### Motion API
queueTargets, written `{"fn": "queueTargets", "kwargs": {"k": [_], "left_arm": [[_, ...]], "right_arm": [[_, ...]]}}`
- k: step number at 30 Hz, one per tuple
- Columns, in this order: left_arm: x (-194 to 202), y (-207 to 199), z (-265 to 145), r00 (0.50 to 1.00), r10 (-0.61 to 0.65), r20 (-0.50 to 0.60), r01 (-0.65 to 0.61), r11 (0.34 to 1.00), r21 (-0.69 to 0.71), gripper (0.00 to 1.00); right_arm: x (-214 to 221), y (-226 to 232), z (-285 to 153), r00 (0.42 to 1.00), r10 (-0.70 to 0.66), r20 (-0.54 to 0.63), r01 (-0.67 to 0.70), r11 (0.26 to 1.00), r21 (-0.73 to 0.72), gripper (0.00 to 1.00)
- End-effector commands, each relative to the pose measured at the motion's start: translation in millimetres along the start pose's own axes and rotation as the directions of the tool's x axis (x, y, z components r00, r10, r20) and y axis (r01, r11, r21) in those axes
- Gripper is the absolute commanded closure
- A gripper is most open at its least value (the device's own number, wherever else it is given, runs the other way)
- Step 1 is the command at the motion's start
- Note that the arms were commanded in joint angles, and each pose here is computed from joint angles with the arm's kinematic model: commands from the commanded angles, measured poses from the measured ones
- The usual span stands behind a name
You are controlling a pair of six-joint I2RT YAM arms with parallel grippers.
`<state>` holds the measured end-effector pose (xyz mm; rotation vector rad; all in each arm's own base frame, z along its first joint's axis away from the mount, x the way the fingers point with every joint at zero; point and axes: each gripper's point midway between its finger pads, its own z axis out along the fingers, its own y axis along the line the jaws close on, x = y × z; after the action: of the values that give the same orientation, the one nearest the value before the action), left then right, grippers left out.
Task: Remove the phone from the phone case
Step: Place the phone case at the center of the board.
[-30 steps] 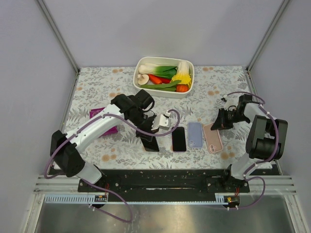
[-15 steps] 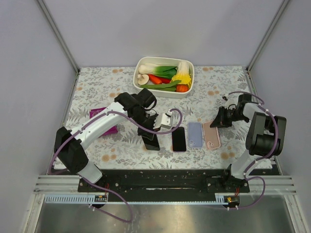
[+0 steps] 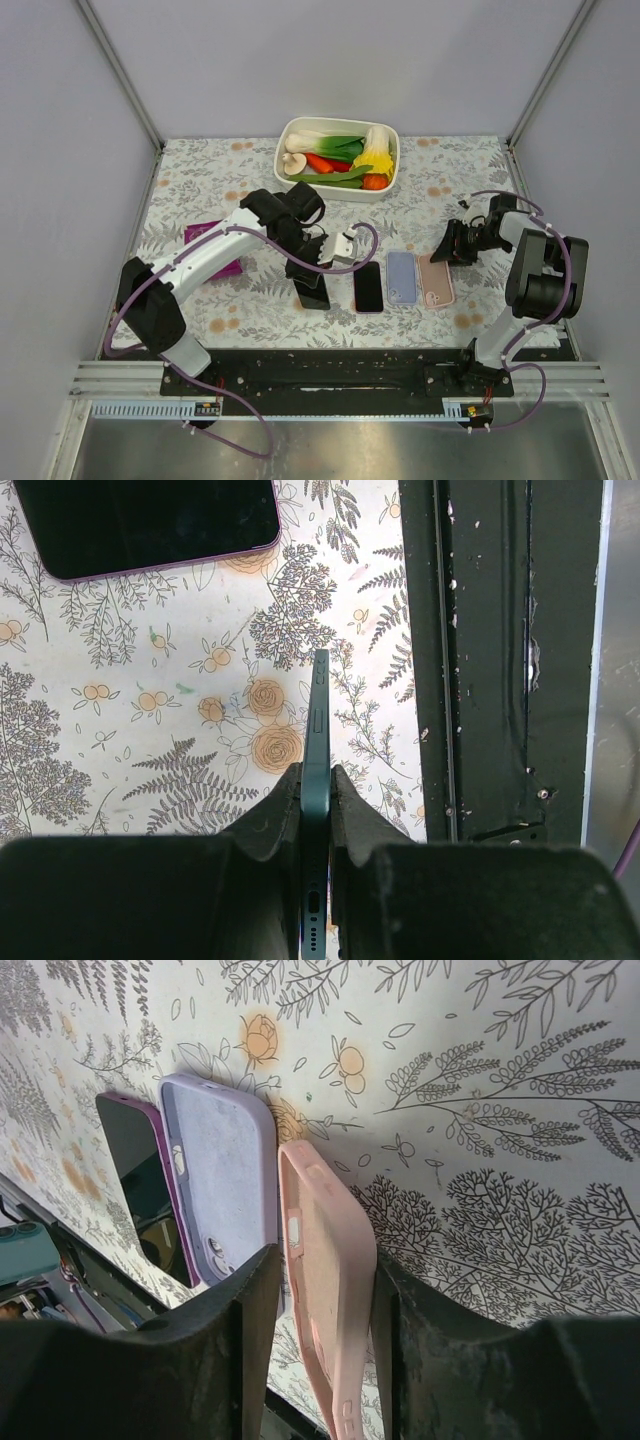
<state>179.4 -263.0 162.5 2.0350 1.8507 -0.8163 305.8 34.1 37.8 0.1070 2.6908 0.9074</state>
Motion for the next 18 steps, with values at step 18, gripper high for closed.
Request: {"fn": "queueTargets", "kwargs": {"k": [18], "left_arm": [[-12, 10, 16, 1.0, -0.009, 0.029, 0.007, 0.996, 0.085, 1.0]], "right_arm": [[-40, -1, -58, 0.96, -0.215, 0.18, 0.165, 0.953, 0.255, 0.31]]}}
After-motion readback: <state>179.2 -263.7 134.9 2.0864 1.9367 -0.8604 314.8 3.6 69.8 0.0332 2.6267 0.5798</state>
